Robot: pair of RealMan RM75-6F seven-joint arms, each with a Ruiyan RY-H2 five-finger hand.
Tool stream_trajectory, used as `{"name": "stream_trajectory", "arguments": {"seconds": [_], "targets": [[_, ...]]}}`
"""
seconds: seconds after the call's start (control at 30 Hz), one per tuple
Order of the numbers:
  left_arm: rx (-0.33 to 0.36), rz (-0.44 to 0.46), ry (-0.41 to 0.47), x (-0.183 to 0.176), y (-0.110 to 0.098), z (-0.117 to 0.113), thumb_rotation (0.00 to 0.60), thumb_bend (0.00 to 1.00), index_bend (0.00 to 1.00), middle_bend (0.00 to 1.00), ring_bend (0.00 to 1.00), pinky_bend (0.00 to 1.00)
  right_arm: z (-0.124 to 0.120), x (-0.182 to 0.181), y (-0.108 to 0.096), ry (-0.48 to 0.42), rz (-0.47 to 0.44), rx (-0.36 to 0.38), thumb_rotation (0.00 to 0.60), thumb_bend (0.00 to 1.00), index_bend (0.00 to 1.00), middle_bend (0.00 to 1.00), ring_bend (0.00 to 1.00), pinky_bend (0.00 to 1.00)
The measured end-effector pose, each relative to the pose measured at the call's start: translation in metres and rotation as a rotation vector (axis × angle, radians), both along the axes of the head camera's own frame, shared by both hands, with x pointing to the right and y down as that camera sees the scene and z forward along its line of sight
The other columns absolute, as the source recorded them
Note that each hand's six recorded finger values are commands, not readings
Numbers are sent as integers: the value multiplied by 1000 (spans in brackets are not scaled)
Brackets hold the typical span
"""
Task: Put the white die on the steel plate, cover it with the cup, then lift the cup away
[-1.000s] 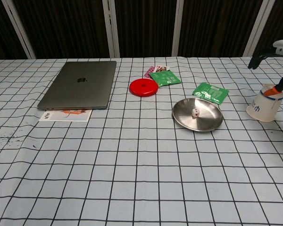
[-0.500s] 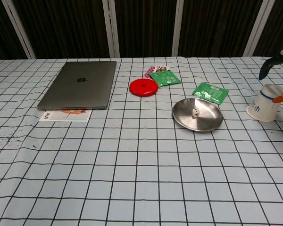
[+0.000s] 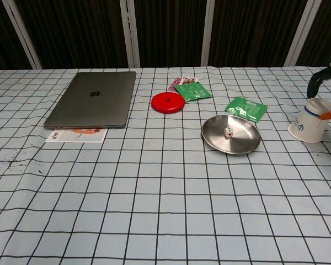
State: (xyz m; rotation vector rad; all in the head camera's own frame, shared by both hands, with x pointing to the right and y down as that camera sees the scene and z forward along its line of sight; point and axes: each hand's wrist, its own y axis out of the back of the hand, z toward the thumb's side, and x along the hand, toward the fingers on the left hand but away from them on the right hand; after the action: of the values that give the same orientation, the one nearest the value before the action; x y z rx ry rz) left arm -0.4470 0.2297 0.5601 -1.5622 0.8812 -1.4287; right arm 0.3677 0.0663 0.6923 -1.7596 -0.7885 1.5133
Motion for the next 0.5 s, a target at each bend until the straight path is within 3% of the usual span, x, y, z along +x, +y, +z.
{"name": "stream_trajectory", "arguments": {"seconds": [0.5], "targets": [[-8, 5, -13, 2, 1, 4, 600, 275, 263, 0, 0, 128, 7, 8, 2, 12, 1, -10, 600, 247, 441, 438, 220, 0]]}}
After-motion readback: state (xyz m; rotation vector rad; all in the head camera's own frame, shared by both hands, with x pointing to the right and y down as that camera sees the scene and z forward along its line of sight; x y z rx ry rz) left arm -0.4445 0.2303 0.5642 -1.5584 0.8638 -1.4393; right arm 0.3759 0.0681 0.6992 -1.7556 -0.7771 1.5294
